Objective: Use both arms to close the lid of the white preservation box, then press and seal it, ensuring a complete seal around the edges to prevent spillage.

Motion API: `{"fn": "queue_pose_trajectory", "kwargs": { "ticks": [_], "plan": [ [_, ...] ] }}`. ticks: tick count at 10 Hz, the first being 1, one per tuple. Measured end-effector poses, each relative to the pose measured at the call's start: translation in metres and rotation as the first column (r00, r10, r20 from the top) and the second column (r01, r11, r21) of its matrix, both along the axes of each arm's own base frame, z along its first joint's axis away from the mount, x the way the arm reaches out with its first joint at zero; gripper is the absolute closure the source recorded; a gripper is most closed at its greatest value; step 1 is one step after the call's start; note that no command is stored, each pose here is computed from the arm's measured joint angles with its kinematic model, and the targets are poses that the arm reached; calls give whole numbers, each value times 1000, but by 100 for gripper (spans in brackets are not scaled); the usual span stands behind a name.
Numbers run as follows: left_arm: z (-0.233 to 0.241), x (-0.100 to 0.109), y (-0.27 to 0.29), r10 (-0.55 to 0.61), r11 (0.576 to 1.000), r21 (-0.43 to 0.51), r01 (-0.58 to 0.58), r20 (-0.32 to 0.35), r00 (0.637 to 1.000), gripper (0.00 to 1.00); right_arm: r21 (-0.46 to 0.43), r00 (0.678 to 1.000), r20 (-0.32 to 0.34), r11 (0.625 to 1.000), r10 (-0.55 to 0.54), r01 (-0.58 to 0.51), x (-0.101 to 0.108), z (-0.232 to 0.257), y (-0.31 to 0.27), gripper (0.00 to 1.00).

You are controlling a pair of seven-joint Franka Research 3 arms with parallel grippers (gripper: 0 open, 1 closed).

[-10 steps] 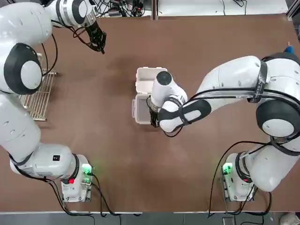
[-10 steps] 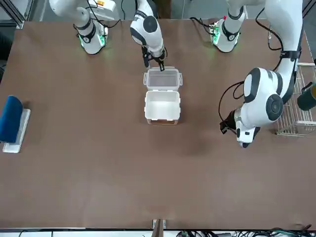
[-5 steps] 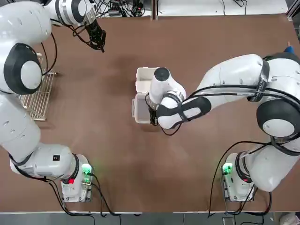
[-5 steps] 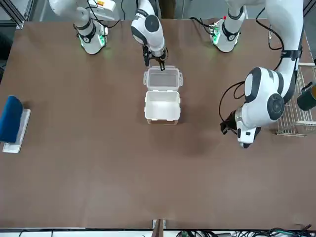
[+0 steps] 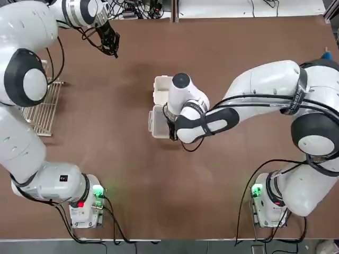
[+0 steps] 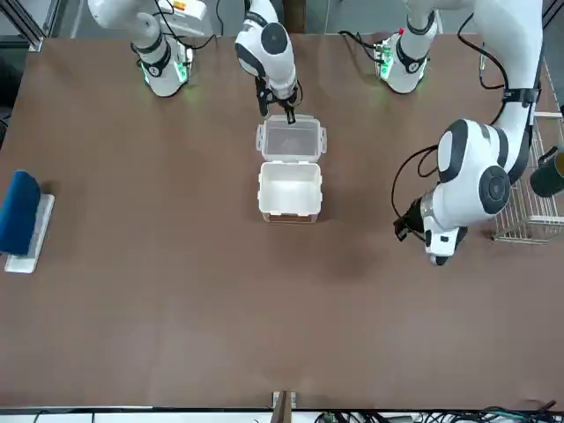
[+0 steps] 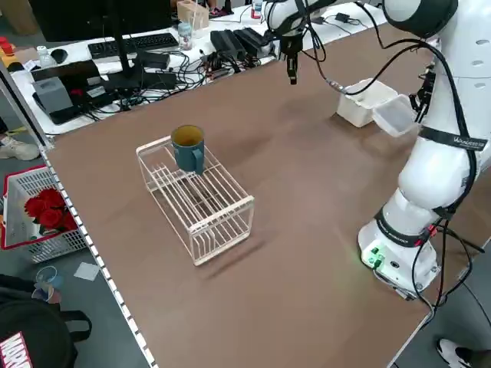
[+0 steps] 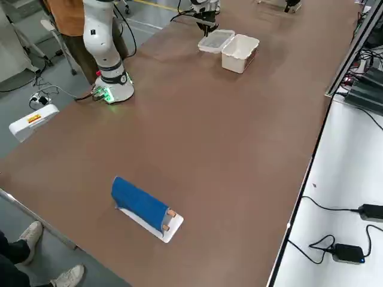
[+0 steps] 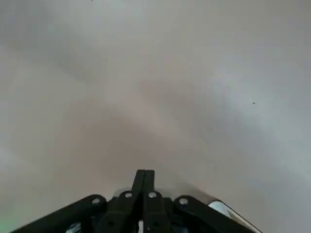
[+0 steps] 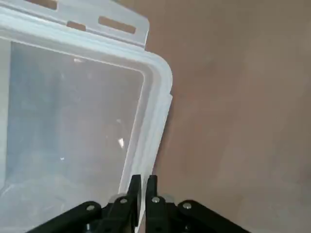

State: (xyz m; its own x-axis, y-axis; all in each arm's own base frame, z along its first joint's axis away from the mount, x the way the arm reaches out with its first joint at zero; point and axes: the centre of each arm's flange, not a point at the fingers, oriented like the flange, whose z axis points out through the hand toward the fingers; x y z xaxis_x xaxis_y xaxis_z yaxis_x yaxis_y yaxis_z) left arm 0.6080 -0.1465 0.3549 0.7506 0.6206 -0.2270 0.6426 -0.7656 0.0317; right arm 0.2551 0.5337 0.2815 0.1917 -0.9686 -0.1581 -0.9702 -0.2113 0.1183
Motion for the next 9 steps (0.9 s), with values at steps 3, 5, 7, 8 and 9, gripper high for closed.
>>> {"fn": "queue_pose_trajectory", "kwargs": {
  "ticks": [3,5,7,8,9],
  "plan": [
    [0,0,1,1,1000,0,-1,0,1000,99,-26,1000,-16,1000,8,-8,6,27,7,93],
    [0,0,1,1,1000,0,-1,-1,1000,99,-34,1000,-31,999,-1,0,12,38,8,93],
    [-2,-2,-6,-6,1000,-5,6,-9,1000,99,-45,999,-47,999,-10,8,20,49,9,93],
    [-3,-2,-7,0,1000,-17,0,-16,1000,99,-48,999,-53,999,-13,10,23,54,9,93],
    [-5,-2,-8,6,1000,-26,-7,-21,1000,99,-52,998,-59,999,-16,13,27,61,10,93]
  ]
}}
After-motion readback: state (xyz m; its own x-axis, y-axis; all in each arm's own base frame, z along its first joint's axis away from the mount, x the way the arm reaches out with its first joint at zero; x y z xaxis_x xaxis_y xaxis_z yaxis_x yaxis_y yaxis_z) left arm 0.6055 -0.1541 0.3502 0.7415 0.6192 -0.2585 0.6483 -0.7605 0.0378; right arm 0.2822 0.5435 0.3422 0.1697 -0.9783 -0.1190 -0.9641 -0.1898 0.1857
